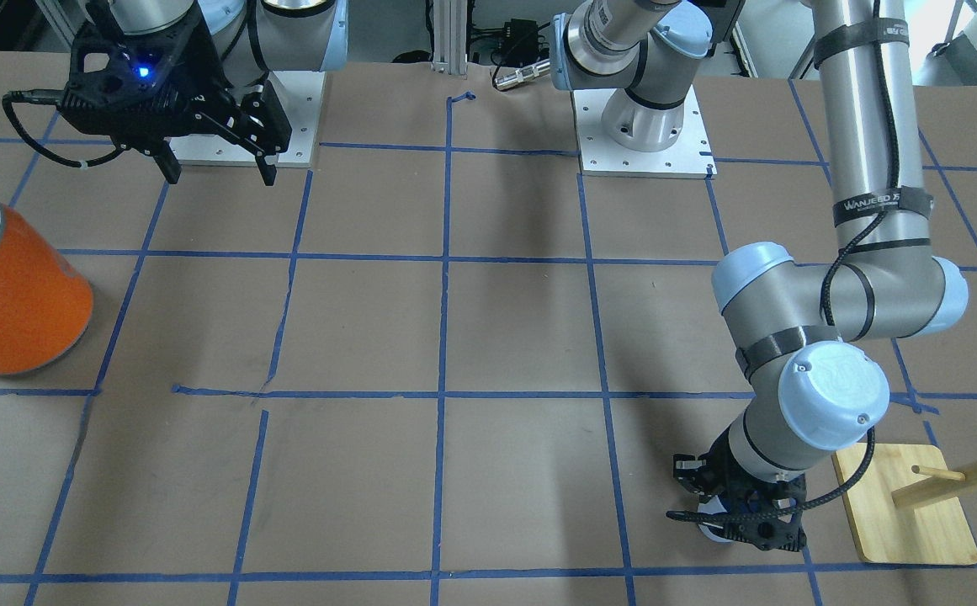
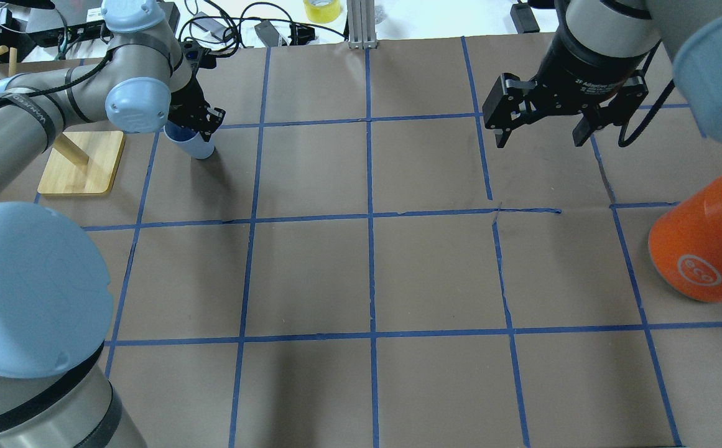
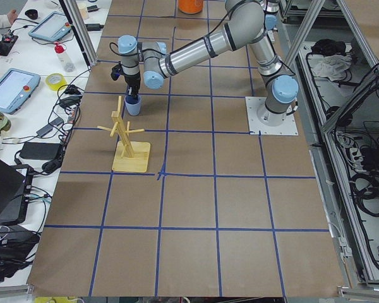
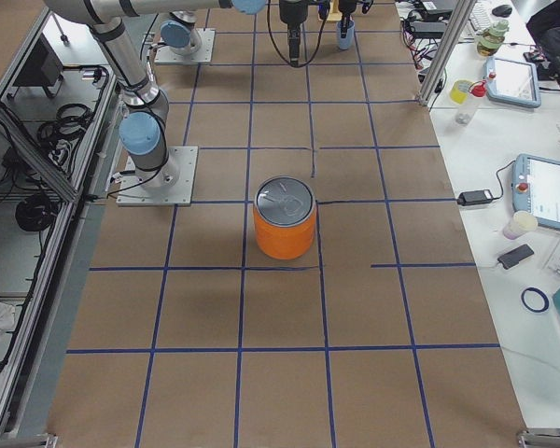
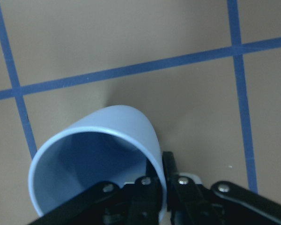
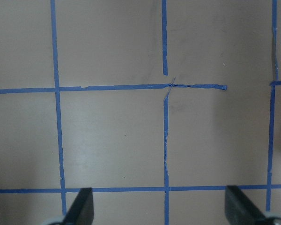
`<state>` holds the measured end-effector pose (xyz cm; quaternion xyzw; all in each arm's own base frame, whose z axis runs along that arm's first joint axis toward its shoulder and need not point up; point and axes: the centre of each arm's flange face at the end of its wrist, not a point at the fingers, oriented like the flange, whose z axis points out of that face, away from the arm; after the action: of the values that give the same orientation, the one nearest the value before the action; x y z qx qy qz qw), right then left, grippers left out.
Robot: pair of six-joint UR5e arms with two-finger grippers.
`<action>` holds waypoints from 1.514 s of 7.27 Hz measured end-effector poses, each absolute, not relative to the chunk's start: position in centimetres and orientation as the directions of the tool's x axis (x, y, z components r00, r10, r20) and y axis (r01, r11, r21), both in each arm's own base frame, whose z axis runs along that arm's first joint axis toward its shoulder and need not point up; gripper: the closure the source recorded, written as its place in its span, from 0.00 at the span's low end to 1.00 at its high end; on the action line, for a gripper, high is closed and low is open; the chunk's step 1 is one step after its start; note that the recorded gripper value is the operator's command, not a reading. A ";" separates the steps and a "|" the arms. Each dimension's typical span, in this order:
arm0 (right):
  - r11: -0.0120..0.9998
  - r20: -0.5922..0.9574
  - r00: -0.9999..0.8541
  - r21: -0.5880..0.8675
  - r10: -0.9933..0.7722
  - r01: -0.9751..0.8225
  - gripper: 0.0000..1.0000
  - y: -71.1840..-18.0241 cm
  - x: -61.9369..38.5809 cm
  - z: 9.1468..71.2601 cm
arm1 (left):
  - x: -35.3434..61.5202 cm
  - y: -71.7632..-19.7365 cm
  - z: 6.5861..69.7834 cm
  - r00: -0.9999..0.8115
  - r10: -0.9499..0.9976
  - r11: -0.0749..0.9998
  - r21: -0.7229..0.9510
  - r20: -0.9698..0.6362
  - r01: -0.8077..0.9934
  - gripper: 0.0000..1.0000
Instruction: Flip cup
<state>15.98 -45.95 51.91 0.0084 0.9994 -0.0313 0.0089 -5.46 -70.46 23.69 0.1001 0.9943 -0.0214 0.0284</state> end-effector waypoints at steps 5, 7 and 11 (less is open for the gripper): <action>0.998 -0.018 -1.000 -0.063 0.016 0.017 0.00 -46.0 16.0 51.9 | -5.8 -69.4 26.0 -0.977 0.206 0.977 -0.038 -0.055 0.208 0.18; 0.998 -0.018 -1.000 -0.063 0.016 0.017 0.00 -45.9 16.0 51.9 | -7.0 -68.0 29.6 -0.979 0.200 0.979 -0.012 -0.047 0.201 0.16; 0.998 -0.018 -1.000 -0.063 0.016 0.017 0.00 -46.0 16.0 51.9 | -13.5 -59.4 43.9 -0.989 0.139 0.990 -0.024 -0.050 0.140 0.16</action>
<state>15.97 -45.95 51.92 0.0084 0.9994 -0.0315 0.0089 -13.51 -59.35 43.89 0.0701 0.9972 -0.0137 0.0243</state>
